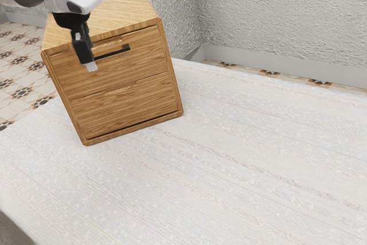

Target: Pull the drawer handle with one arm to open the drawer

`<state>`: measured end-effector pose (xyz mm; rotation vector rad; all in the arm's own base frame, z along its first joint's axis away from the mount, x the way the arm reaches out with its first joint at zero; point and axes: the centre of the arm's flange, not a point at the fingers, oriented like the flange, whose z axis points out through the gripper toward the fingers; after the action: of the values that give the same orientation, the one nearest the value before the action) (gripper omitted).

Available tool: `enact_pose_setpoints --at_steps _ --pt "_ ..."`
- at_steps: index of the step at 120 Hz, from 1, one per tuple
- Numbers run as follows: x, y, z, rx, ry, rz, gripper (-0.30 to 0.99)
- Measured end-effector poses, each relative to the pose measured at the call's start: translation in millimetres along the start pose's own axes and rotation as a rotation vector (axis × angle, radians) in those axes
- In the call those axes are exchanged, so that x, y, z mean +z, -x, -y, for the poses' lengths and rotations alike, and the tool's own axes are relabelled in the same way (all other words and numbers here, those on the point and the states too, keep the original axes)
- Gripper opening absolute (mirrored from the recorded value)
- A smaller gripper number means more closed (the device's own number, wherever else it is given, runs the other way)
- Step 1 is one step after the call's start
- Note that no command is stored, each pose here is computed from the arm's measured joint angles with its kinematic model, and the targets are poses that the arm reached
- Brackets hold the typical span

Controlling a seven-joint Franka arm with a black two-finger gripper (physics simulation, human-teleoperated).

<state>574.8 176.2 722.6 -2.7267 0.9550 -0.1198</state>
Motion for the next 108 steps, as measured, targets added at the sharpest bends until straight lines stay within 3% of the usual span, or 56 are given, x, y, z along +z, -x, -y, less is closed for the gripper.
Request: enact_pose_setpoints --at_steps 19,34,64,108 --pt "16 -26 5 0.156 -0.147 0.089 0.68" --pt "31 -27 22 0.200 -0.201 0.111 0.58" --pt "49 -9 47 0.062 -0.142 -0.025 0.52" --pt "55 -21 52 -0.006 -0.158 -0.062 0.36"
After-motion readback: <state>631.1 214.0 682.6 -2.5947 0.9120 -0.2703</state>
